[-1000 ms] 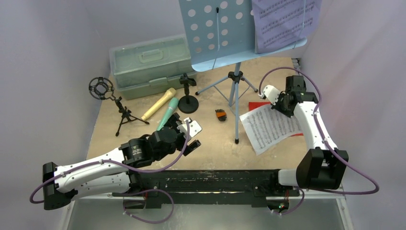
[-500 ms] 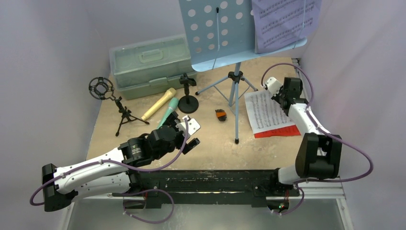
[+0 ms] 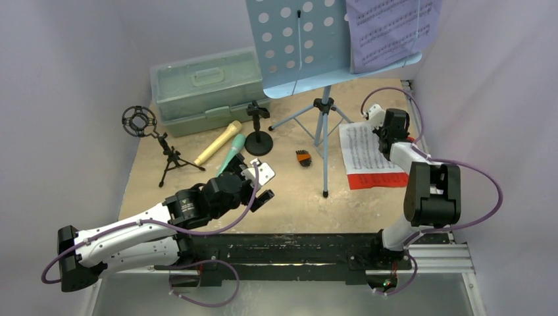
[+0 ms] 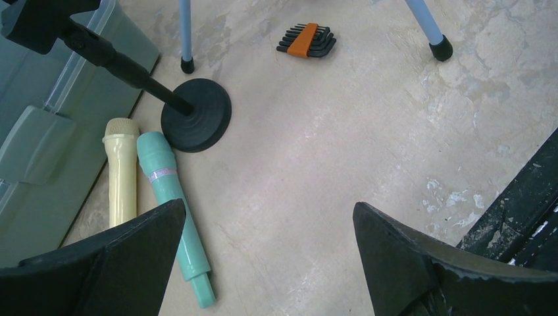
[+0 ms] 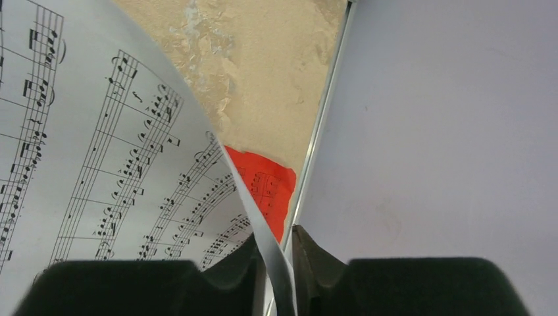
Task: Pack up the instrument practice props
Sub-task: Place the sheet music at the center of the board.
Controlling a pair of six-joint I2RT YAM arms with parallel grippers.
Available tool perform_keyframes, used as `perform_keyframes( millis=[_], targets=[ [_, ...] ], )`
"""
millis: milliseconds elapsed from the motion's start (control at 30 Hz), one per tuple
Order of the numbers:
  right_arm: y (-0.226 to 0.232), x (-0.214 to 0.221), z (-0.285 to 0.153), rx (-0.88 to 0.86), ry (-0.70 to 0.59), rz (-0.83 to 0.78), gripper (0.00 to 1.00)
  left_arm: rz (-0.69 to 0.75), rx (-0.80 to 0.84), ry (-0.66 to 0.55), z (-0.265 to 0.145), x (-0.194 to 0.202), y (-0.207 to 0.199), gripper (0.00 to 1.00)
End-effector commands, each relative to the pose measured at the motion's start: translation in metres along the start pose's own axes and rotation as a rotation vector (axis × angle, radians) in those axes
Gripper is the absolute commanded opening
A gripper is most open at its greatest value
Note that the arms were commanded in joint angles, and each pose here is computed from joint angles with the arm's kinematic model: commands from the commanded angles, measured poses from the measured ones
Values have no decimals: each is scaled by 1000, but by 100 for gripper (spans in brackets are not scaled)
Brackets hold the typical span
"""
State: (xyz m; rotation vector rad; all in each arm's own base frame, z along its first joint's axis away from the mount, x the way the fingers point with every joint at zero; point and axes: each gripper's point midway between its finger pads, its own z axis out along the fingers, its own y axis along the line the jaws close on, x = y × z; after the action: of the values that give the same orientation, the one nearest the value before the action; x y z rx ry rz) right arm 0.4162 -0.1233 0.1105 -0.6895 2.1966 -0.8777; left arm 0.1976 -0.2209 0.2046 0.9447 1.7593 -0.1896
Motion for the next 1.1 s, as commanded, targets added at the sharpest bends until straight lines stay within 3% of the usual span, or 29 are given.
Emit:
perform_keyframes(
  millis=[0, 267, 500, 700, 1067],
  targets=[
    [-6, 3, 7, 67, 4, 53, 27, -11, -6, -49, -1, -11, 4, 99],
    [-13, 3, -6, 102, -22, 102, 63, -12, -9, -52, -1, -11, 5, 99],
    [-11, -5, -47, 7, -118, 189, 80, -15, -11, -56, -2, -12, 6, 99],
    [7, -5, -84, -137, -174, 205, 89, -17, -10, -59, -3, -13, 6, 99],
    [43, -12, -155, -416, -297, 155, 94, -19, -10, -64, -4, -14, 7, 99]
  ],
)
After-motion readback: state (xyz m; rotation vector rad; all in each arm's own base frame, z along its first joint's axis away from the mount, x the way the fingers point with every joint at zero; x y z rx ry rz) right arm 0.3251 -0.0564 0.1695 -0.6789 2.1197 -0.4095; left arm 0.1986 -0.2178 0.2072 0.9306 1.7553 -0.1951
